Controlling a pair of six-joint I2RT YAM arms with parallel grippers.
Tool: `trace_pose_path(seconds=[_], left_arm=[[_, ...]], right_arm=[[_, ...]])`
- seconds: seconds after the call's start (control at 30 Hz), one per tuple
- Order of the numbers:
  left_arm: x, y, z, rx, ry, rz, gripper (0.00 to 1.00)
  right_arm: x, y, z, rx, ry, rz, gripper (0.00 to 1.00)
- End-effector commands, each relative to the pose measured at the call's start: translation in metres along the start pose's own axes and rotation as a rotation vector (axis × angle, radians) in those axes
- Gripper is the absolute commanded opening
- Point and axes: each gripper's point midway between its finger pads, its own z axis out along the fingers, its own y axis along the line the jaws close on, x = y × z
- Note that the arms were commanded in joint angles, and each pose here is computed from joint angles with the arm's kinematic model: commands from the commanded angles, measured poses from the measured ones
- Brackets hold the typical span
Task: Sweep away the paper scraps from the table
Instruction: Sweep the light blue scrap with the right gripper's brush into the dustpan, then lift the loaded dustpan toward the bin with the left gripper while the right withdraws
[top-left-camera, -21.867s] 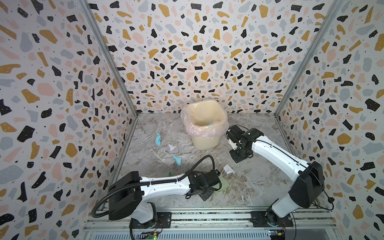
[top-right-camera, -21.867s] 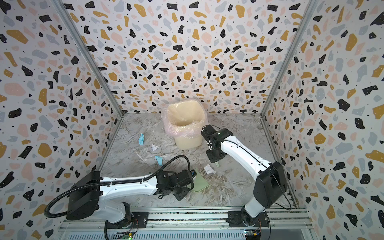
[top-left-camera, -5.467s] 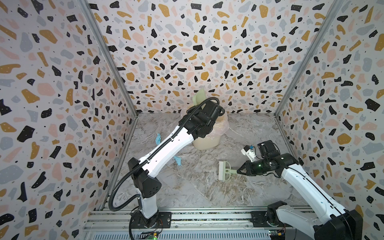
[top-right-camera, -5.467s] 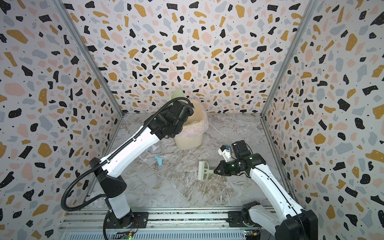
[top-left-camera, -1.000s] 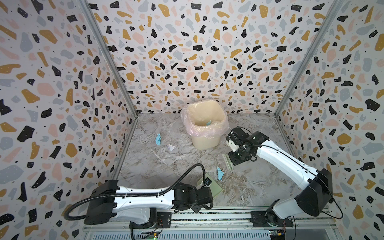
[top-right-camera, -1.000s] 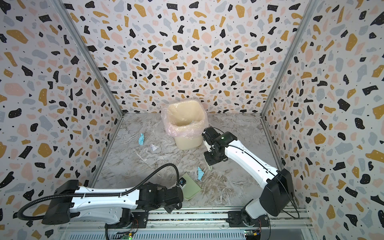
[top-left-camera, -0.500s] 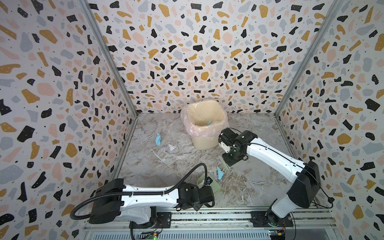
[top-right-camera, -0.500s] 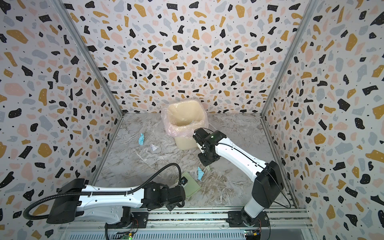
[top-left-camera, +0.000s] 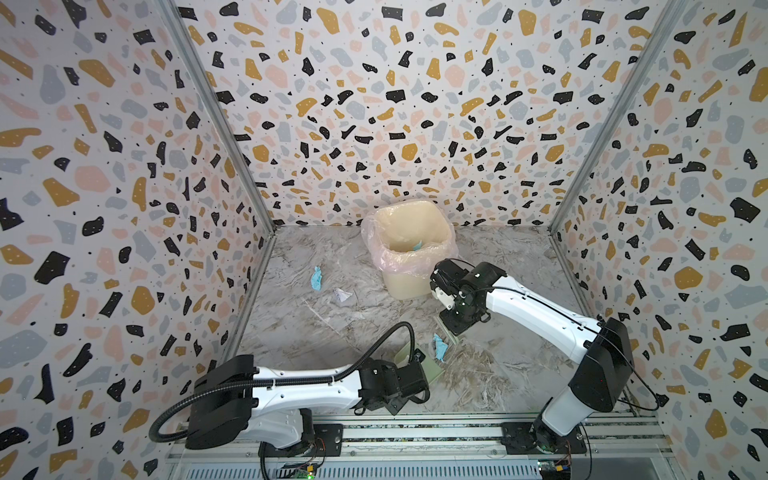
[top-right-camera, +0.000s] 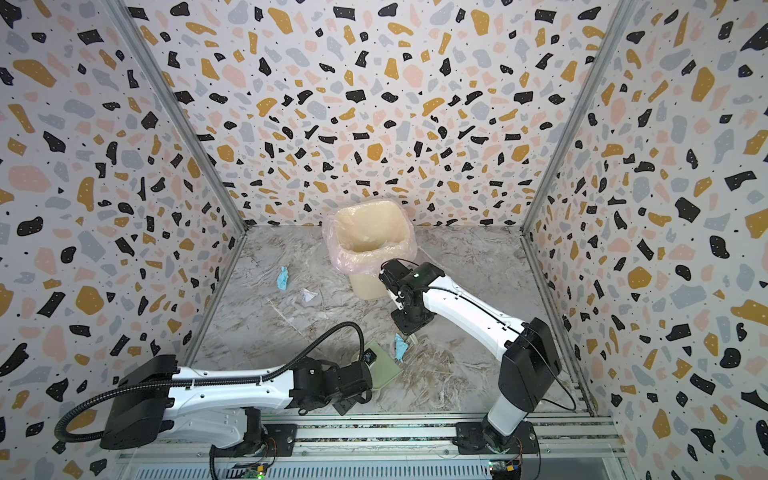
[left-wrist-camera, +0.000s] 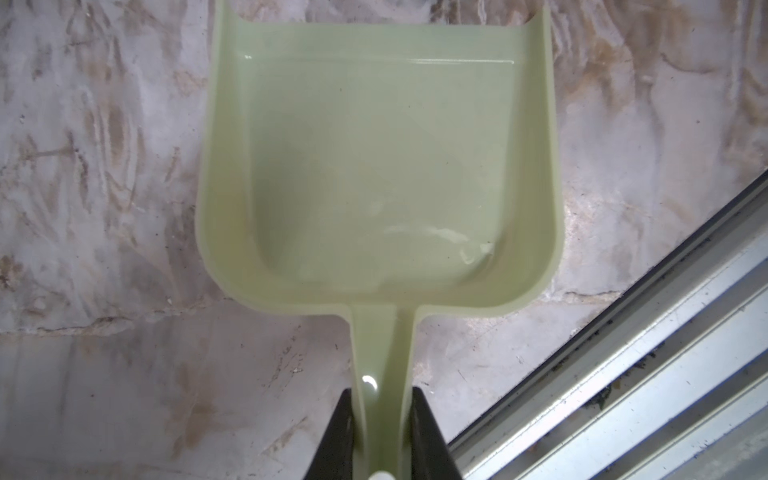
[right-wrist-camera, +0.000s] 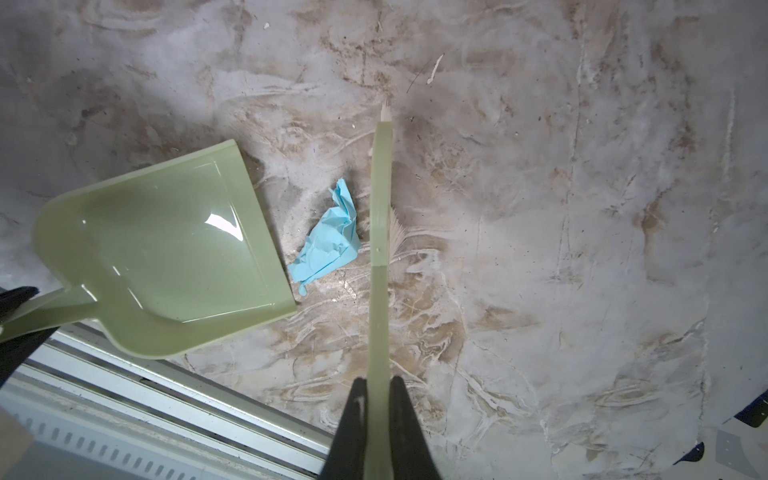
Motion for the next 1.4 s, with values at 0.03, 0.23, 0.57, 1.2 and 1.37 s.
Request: trace_pose_path(seconds=[0.03, 0.23, 0.57, 1.2, 1.37], left_arm=[[0.001, 0.000, 0.003, 0.016, 0.000, 0.007, 0.00], [0.003, -0.002, 0.006, 0.022, 0.014, 0.013, 0.00], [0.001, -0.001, 0.007, 0.019, 0.008, 0.009, 0.00], [-0.029, 0.013, -0.035, 0.010, -0.164, -0.078, 0.00], [-0.054, 0.033, -0.087, -0.026, -0.299, -0.136, 0.00]], right_arm=[[0.005, 0.019, -0.013, -0.067, 0.007, -0.015, 0.00], [0.006, 0.047, -0.025, -0.168, -0.015, -0.018, 0.00], [0.009, 0.087, -0.048, -0.314, -0.041, -0.040, 0.00], [0.009, -0.016, -0.093, -0.191, -0.267, 0.243, 0.00], [0.025, -0.029, -0.091, -0.320, -0.340, 0.336, 0.00]])
